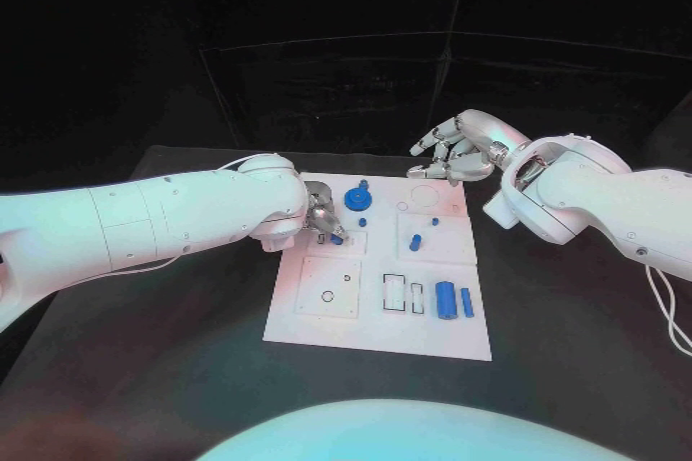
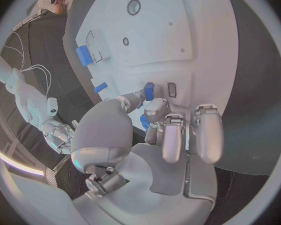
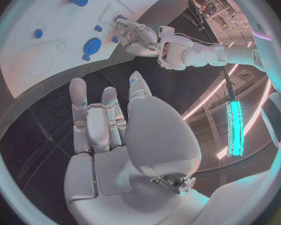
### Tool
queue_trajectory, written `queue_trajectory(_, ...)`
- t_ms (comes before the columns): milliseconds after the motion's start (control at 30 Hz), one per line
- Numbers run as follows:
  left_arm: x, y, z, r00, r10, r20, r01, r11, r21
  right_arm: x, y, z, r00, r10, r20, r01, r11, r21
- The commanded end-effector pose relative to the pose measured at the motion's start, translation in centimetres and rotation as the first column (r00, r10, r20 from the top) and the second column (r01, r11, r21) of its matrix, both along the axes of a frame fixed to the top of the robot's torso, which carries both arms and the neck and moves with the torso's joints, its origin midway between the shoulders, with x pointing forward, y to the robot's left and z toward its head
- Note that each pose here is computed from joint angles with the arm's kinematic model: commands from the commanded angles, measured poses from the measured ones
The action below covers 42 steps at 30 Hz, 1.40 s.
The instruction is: Assemble the parts on the task board
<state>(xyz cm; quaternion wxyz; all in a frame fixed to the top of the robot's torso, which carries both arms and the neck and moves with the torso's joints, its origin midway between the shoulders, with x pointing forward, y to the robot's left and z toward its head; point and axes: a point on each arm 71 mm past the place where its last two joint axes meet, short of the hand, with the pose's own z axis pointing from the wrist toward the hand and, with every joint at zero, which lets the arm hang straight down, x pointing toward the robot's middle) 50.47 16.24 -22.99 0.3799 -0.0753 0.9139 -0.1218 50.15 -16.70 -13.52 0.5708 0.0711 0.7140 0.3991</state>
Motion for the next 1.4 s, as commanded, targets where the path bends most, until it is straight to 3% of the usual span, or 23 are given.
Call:
queue_trajectory(33,-0.35,-0.25,-0.55,1.0,-0.009,-0.023,0.01,1.0,0.003,0.0,0.09,0.1,1.0,0.006,-0.002,-0.006,1.0,0.0)
queue_trajectory(933,-0.02,0.18,-0.02,1.0,-0.015,-0.025,0.015,1.0,0.011,0.01,0.27,0.0,1.0,0.016,-0.011,-0.016,1.0,-0.006)
queue_trajectory(1400,0.36,-0.36,-0.01,0.999,-0.024,-0.035,0.025,0.999,0.023,0.0,0.34,0.0,1.0,0.017,-0.012,-0.018,1.0,-0.006)
